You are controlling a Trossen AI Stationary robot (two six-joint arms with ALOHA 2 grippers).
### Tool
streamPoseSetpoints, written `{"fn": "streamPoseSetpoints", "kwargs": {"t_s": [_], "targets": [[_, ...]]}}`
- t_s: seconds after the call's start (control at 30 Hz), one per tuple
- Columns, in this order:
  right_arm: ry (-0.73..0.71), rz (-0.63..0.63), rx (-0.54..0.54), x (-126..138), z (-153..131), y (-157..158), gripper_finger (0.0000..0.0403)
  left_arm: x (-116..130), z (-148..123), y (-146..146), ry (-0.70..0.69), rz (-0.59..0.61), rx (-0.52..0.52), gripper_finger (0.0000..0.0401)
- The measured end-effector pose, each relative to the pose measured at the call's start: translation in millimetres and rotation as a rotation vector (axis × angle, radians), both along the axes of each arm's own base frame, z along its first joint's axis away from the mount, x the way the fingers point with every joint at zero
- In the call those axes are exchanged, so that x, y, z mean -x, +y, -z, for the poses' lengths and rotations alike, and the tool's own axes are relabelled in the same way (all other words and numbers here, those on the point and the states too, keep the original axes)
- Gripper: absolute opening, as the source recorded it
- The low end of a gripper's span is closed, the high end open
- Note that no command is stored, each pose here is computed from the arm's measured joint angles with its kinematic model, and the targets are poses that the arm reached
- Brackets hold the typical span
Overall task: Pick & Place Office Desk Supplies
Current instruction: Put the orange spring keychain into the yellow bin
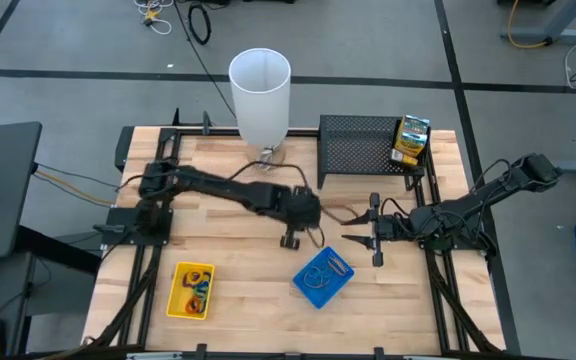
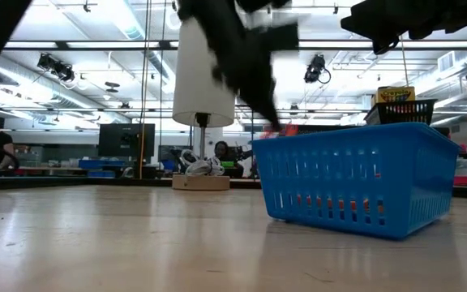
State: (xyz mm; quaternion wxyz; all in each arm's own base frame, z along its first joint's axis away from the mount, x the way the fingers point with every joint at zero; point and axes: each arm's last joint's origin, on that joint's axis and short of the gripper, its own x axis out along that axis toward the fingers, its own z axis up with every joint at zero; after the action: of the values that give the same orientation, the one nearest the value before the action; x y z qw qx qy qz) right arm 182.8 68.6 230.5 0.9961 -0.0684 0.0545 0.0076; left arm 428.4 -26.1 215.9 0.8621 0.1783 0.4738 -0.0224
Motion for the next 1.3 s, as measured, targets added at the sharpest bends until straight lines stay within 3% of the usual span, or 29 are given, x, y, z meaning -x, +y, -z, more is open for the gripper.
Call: {"fn": "streamPoseSetpoints", "kwargs": {"t_s": [0.23, 0.37, 0.5, 0.67, 0.83, 1.07, 1.3], "targets": [[0.000, -0.003, 0.000, 0, 0, 0, 0.0148, 39, -91, -67, -0.284, 0.207, 0.098, 0.0009], [0.001, -0.020, -0.005, 0, 0, 1, 0.0148, 78, -131, -84, -0.367, 0.193, 0.090, 0.0009], [-0.001, -0.028, -0.009, 0, 0, 1, 0.0148, 120, -146, -91, -0.424, 0.132, 0.083, 0.0009], [-0.005, -0.032, -0.012, 0, -1, 1, 0.0148, 171, -139, -96, -0.479, 0.060, 0.117, 0.0009], [-0.005, -0.040, -0.013, 0, -1, 1, 0.0148, 213, -110, -107, -0.500, 0.022, 0.156, 0.0009], [-0.003, -0.040, -0.029, 0, -1, 2, 0.0148, 260, -60, -127, -0.430, -0.054, 0.325, 0.0009], [0.013, -0.074, -0.071, 0, 1, 3, 0.0148, 306, -28, -153, -0.382, -0.092, 0.470, 0.0009]]}}
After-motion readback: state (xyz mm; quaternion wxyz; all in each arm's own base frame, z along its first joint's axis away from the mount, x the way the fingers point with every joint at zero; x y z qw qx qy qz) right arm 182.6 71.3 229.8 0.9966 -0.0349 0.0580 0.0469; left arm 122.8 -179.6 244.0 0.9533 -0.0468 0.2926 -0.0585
